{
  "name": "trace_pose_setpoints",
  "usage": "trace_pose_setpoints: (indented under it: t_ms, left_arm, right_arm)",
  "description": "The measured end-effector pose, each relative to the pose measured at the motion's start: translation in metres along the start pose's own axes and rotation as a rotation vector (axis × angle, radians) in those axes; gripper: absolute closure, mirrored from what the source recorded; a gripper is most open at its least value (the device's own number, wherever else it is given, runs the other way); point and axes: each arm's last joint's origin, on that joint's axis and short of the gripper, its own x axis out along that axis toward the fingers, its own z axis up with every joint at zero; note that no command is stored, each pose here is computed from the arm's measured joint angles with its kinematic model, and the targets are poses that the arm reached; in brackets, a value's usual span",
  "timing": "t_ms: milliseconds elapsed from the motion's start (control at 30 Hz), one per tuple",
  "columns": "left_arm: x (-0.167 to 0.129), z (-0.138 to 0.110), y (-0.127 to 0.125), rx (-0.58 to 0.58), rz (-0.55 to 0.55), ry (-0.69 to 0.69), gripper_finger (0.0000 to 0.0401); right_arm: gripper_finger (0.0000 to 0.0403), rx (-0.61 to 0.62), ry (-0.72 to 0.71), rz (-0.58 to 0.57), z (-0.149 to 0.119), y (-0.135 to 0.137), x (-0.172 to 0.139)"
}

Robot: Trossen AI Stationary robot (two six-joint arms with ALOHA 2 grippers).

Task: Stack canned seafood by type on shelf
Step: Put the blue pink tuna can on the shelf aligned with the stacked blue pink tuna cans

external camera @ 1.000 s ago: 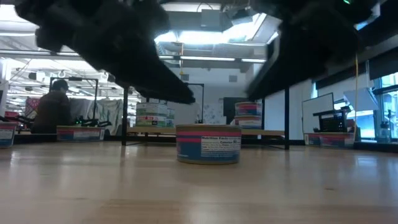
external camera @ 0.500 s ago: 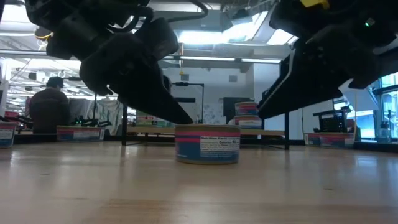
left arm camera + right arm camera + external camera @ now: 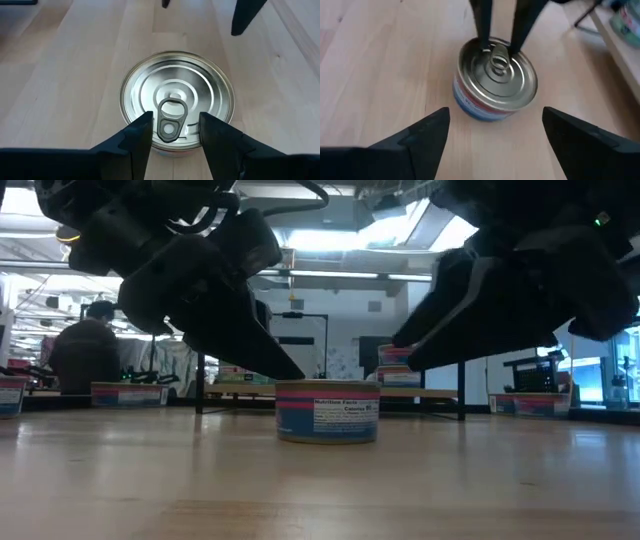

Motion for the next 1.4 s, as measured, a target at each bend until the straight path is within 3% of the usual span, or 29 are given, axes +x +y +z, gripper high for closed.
trace_pose_setpoints:
  t_ms: [300,667,1100,1400]
  left_arm:
    - [-0.005,-0.020,0.006,-0.043,-0.020,-0.093,0.0242]
    - [-0.007,-0.026,0.007,-0.053,-0.022,-0.099,0.0242]
    - [-0.006,-0.026,0.007,-0.048,-0.023,-0.100,0.0242]
    - [-0.006,-0.026,0.007,-0.048,-0.021,-0.100,0.0242]
  right_arm:
    - [0.0084,-0.321,-0.023,-0.002,-0.006,0.009,0.014]
    - [0.0084,-0.440,-0.047,-0.049,-0.004,-0.002,0.035]
    - [0.0084,-0.726,-0.043,-0.001,-0.009,0.002,0.042]
    - [0.0084,-0.760,-0.028,-0.015,-0.012,-0.006,0.055]
